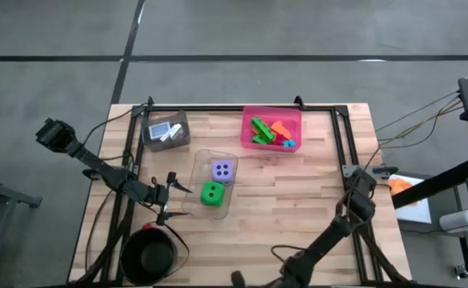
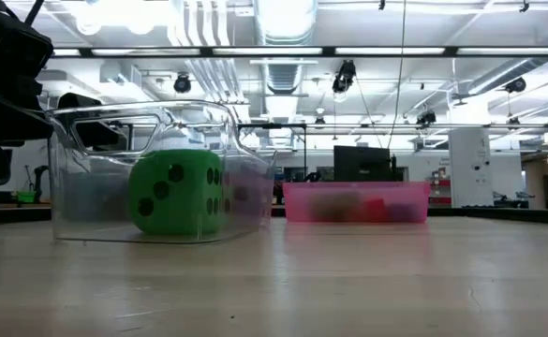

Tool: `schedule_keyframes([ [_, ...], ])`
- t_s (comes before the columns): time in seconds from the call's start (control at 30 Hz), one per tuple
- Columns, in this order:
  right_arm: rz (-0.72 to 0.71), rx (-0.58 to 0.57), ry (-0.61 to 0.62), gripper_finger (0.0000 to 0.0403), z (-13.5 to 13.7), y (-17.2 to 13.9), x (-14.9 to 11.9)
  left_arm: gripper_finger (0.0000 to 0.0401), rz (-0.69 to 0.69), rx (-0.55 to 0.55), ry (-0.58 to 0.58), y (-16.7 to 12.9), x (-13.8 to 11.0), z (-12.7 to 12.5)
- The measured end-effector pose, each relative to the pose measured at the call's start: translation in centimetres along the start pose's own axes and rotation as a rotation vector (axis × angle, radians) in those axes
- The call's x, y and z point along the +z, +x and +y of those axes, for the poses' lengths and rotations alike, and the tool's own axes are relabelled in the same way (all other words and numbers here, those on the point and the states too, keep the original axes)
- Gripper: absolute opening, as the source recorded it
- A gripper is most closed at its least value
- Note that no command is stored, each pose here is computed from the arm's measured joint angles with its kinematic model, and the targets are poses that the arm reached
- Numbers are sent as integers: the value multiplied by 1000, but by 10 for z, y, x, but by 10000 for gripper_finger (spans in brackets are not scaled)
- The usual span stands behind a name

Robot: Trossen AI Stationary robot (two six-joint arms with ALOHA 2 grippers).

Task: Pick & Place Toys
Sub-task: Put the red game piece into the pink bin

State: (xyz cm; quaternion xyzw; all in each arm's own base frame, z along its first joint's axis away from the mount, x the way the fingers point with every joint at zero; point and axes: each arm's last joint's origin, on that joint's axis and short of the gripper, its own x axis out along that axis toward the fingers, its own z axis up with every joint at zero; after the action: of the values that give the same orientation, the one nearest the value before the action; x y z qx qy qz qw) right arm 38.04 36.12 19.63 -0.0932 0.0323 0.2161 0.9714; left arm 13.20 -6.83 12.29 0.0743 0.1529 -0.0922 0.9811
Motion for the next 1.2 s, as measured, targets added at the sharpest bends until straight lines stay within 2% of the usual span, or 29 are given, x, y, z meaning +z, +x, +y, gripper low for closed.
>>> schedule_keyframes([
  [0.07, -59, 10, -48, 18, 4, -3, 8, 375, 0, 0, 0, 0, 0, 0],
  [0.17, -114, 0, -94, 18, 2, -11, 6, 375, 5, 0, 2, 0, -1, 0],
  [0.33, -301, 28, -67, 18, -8, -43, 3, 375, 6, 0, -4, 0, -1, 0],
  [0.43, -350, 20, -24, 18, -17, -71, -7, 375, 7, -16, -147, 0, -1, -1],
  [0.5, -330, 20, 9, 18, -23, -87, -19, 375, -6, -17, -278, 0, 2, -1],
  [0.53, -312, 12, 30, 18, -26, -95, -24, 375, -12, -18, -305, 1, 3, -1],
  [0.63, -267, 3, 99, 18, -35, -117, -34, 375, -66, -58, -260, 1, 13, -4],
  [0.73, -231, 10, 148, 18, -39, -132, -46, 375, -213, -135, -142, -3, 43, -12],
  [0.83, -250, 11, 164, 18, -40, -144, -51, 375, -297, -148, -69, -11, 67, -17],
  [1.0, -242, -26, 171, 18, -45, -161, -64, 375, -359, -142, -136, -25, 98, -12],
  [1.2, -216, -61, 179, 18, -50, -170, -76, 375, -359, -148, -166, -36, 108, -7],
])
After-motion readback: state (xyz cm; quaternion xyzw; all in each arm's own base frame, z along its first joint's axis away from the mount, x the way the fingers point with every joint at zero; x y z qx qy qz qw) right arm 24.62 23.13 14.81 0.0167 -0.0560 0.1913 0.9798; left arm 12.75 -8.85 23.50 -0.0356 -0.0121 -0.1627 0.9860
